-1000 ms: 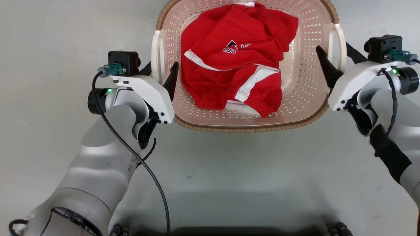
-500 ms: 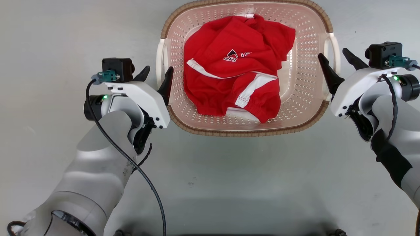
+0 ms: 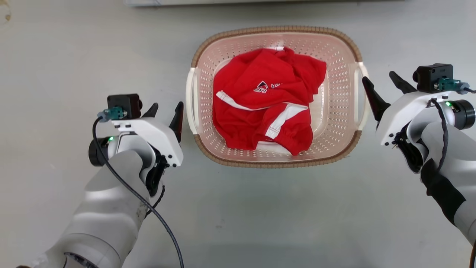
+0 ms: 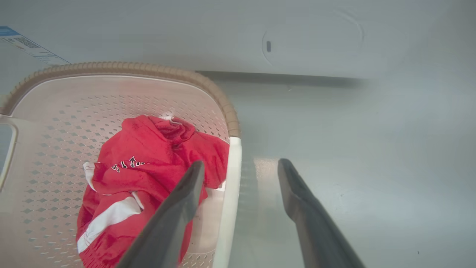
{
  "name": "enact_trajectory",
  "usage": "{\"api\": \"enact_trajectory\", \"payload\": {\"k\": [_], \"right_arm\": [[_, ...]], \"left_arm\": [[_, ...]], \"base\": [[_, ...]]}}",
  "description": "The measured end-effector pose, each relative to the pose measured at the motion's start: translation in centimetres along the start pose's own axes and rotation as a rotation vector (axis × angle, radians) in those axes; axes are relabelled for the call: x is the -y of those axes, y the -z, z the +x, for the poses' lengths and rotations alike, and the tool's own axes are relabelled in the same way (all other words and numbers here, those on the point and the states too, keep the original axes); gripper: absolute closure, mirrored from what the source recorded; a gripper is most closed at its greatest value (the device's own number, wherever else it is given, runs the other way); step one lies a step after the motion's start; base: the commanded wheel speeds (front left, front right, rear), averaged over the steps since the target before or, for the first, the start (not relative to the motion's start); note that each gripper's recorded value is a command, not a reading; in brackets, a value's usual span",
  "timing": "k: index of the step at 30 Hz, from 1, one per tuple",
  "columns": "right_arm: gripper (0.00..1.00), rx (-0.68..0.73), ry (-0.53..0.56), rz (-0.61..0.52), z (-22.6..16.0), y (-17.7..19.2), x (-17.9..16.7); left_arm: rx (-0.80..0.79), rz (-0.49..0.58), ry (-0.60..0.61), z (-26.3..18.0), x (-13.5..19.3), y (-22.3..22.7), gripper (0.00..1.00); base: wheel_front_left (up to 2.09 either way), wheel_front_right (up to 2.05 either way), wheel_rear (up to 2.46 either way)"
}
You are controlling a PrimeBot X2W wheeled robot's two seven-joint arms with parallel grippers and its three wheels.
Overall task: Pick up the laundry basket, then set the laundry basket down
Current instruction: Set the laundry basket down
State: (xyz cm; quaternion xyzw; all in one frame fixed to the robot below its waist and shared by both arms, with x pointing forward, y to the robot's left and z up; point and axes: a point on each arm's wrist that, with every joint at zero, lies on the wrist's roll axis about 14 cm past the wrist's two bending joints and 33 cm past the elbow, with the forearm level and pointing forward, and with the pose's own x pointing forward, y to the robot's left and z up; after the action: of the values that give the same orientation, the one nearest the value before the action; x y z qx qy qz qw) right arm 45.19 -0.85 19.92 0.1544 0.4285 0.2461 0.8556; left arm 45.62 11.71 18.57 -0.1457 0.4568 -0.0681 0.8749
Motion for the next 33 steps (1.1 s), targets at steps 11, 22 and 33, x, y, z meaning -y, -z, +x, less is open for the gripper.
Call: {"api": "enact_trajectory", "payload": {"k": [11, 22, 33], "right_arm": [[0.00, 0.107, -0.010, -0.017, -3.8, -3.3, -2.6], [0.00, 0.282, -0.025, -0.019, -8.9, -7.5, -5.6], [0.00, 0.497, -0.083, -0.097, -15.0, -11.4, -10.0]], "left_arm": [[0.096, -0.011, -0.039, -5.4, -0.3, -1.6, 0.00], [0.229, 0.003, -0.029, -11.1, 0.7, -3.7, 0.00], [0.388, 0.037, 0.015, -16.8, 2.2, -4.6, 0.00]], "base": [[0.00, 0.00, 0.00], [0.00, 0.00, 0.00], [0.00, 0.00, 0.00]]}}
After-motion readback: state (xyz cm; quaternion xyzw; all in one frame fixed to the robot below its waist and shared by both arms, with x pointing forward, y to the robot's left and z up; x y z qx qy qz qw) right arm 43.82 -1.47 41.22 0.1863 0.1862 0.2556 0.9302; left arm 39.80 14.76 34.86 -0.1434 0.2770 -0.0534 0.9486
